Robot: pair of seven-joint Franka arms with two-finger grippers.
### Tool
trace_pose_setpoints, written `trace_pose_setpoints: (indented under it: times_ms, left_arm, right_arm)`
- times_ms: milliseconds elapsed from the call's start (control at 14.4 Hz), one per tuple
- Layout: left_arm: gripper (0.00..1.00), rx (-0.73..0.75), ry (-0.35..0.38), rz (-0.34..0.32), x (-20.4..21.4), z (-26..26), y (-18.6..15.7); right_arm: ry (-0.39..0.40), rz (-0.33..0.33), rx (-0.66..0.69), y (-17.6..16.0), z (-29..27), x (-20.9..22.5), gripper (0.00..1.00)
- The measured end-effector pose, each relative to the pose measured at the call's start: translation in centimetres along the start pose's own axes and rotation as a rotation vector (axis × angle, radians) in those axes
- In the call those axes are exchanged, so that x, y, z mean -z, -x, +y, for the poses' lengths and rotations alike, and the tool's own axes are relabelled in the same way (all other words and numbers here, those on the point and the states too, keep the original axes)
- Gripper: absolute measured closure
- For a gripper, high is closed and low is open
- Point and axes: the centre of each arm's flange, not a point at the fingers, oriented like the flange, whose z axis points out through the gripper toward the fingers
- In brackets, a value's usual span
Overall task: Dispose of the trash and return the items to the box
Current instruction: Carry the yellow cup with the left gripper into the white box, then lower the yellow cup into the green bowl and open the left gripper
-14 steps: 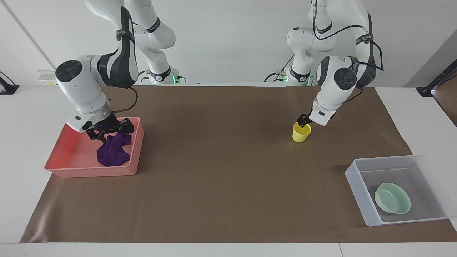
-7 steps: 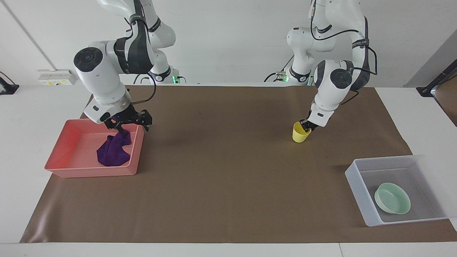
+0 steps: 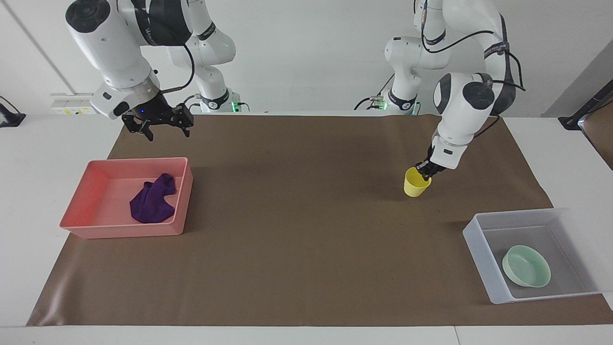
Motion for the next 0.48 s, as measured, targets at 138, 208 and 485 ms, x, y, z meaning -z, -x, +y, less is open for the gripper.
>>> trace_pose_setpoints:
  times_ms: [138,208,485]
  left_arm:
    - [0.97,0.066,0.008,0.044,5.6,-2.1,-4.6]
    - [0.97,0.108,0.012,0.075,7.7,-4.0,-7.5]
    - [0.97,0.147,0.002,0.125,6.5,-13.1,-17.0]
  right_arm:
    - [-0.003,-0.026,0.005,0.6,0.1,0.7,0.00]
    - [-0.007,-0.029,0.006,0.7,0.1,0.9,0.00]
    - [-0.024,-0.026,0.006,0.8,0.0,1.2,0.00]
